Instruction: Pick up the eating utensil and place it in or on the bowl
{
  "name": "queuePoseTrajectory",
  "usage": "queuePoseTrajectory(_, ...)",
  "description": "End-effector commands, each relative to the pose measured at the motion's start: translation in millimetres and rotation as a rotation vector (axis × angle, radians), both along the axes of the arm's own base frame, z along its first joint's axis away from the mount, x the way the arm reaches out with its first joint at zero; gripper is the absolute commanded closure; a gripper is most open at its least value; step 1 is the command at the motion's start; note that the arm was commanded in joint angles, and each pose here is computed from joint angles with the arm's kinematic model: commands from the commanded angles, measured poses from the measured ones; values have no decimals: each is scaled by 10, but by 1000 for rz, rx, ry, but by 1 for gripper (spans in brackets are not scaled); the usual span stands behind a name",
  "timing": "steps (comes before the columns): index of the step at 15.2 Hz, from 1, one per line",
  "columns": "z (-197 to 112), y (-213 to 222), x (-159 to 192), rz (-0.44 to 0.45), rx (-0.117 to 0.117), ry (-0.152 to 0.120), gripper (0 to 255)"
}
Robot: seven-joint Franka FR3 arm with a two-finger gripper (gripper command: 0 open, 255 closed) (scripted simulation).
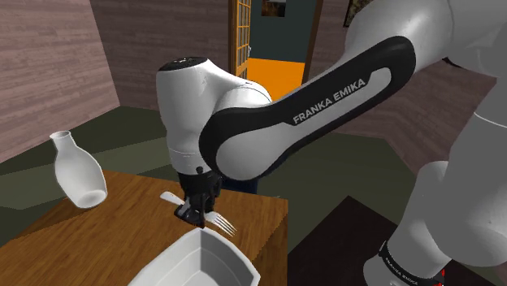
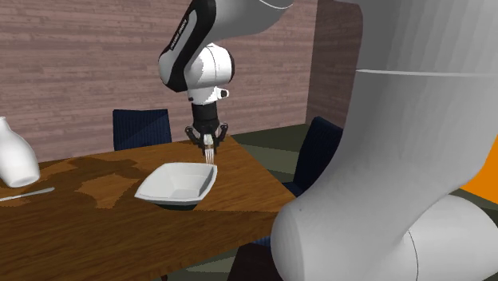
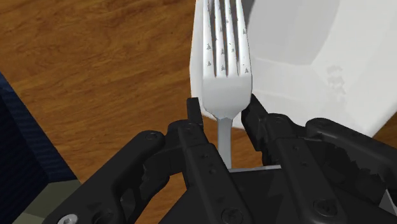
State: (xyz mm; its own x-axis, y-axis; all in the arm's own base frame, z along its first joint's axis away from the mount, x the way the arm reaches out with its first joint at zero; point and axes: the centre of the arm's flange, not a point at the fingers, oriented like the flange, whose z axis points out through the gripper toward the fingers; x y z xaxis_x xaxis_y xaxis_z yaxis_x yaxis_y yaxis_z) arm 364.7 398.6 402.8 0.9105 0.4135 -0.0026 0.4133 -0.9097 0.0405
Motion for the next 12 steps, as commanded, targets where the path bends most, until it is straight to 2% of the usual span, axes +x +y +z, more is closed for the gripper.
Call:
queuePoseTrajectory(1,-49,118,-236,-1,0,0,255)
queuePoseTrajectory(7,-141,514,-967,-1,0,0,255)
queuePoseTrajectory(12,-404,515,-967,-1,0,0,255)
